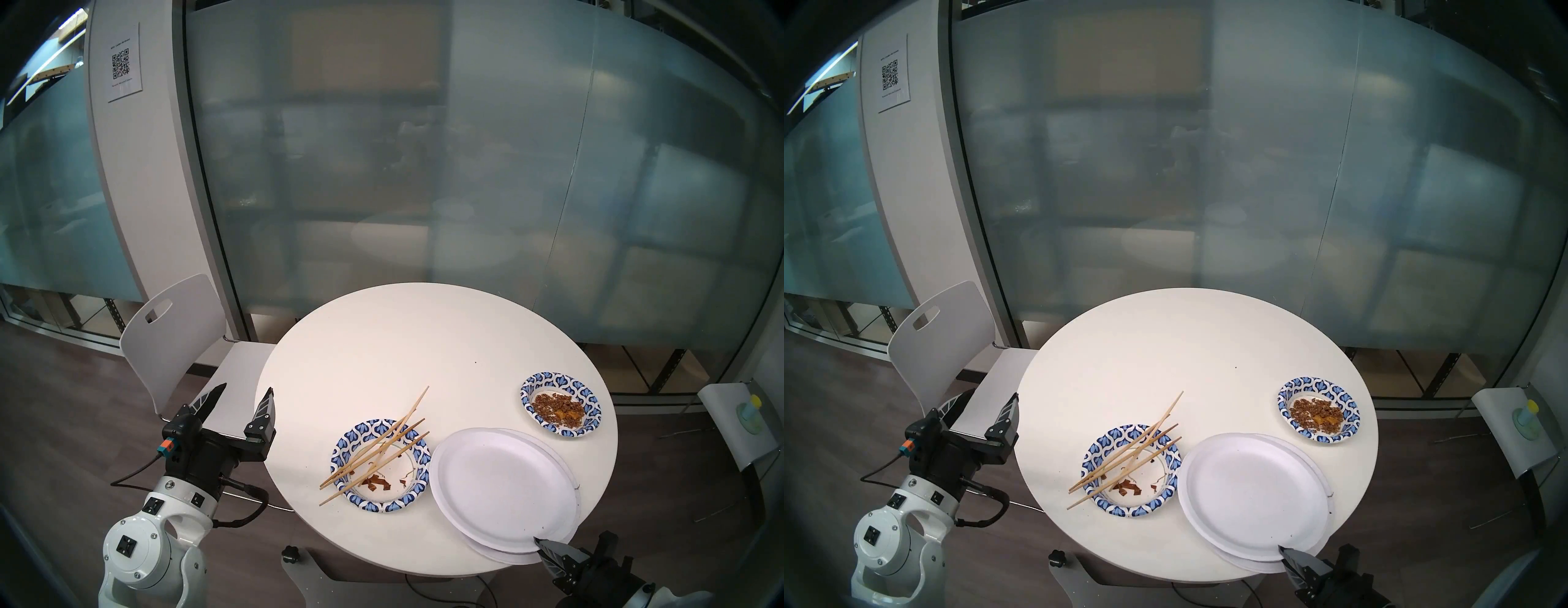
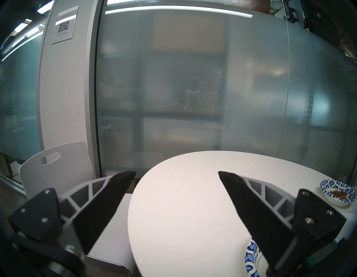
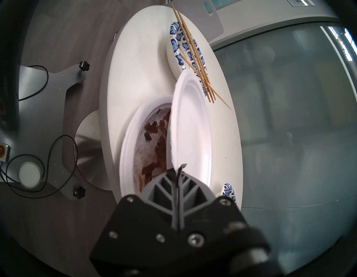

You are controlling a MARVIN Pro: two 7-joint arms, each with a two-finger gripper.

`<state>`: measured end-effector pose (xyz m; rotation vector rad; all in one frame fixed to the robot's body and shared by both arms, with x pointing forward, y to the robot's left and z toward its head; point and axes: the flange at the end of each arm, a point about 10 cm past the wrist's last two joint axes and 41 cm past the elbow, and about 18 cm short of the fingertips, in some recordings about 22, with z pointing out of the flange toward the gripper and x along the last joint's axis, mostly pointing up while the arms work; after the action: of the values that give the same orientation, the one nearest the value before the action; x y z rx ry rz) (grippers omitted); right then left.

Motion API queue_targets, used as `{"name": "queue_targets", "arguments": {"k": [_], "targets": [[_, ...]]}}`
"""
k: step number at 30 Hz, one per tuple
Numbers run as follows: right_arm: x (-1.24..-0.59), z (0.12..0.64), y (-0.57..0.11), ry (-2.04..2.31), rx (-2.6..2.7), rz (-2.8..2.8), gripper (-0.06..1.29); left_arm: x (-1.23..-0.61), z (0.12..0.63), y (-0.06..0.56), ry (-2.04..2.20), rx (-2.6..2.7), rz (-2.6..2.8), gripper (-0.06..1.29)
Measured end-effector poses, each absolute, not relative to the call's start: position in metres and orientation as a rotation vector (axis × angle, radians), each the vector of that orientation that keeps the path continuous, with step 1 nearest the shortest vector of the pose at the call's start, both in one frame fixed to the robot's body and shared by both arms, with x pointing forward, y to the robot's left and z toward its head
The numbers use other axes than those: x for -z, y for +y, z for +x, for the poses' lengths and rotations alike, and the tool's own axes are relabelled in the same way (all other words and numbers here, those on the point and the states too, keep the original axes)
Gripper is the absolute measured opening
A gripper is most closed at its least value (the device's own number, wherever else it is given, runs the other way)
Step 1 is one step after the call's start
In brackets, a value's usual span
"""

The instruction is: Stack the plates into one stack

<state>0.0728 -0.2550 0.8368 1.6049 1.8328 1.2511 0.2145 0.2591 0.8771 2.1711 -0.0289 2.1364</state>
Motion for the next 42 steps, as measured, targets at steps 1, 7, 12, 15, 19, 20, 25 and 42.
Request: {"name": "queue_targets", "arguments": {"k": [1, 7, 12, 15, 19, 20, 25, 42], "targets": [[-0.838, 0.073, -0.255, 1.835, -1.251, 1.609, -0.02, -0.877, 0.214, 0.259, -0.029, -2.136, 2.171, 1.22], [-0.838, 0.070, -0.256, 1.842, -1.226, 1.652, 0.04, -0.877, 0.214, 0.259, -0.029, -2.136, 2.171, 1.22], [-0.838, 0.066, -0.262, 1.847, -1.186, 1.686, 0.09, -0.877, 0.214, 0.259, -0.029, -2.136, 2.171, 1.22], [-0.838, 0.065, -0.265, 1.850, -1.167, 1.703, 0.15, -0.877, 0.214, 0.259, -0.029, -2.136, 2.171, 1.22], [-0.838, 0.065, -0.268, 1.855, -1.152, 1.715, 0.24, -0.877, 0.214, 0.259, -0.029, -2.136, 2.171, 1.22], [-0.838, 0.066, -0.269, 1.857, -1.147, 1.714, 0.29, -0.877, 0.214, 0.259, -0.029, -2.136, 2.171, 1.22], [-0.839, 0.070, -0.272, 1.868, -1.136, 1.701, 0.33, -0.877, 0.214, 0.259, -0.029, -2.136, 2.171, 1.22], [-0.835, 0.086, -0.281, 1.909, -1.125, 1.691, 0.37, -0.877, 0.214, 0.259, -0.029, -2.136, 2.171, 1.22]]}}
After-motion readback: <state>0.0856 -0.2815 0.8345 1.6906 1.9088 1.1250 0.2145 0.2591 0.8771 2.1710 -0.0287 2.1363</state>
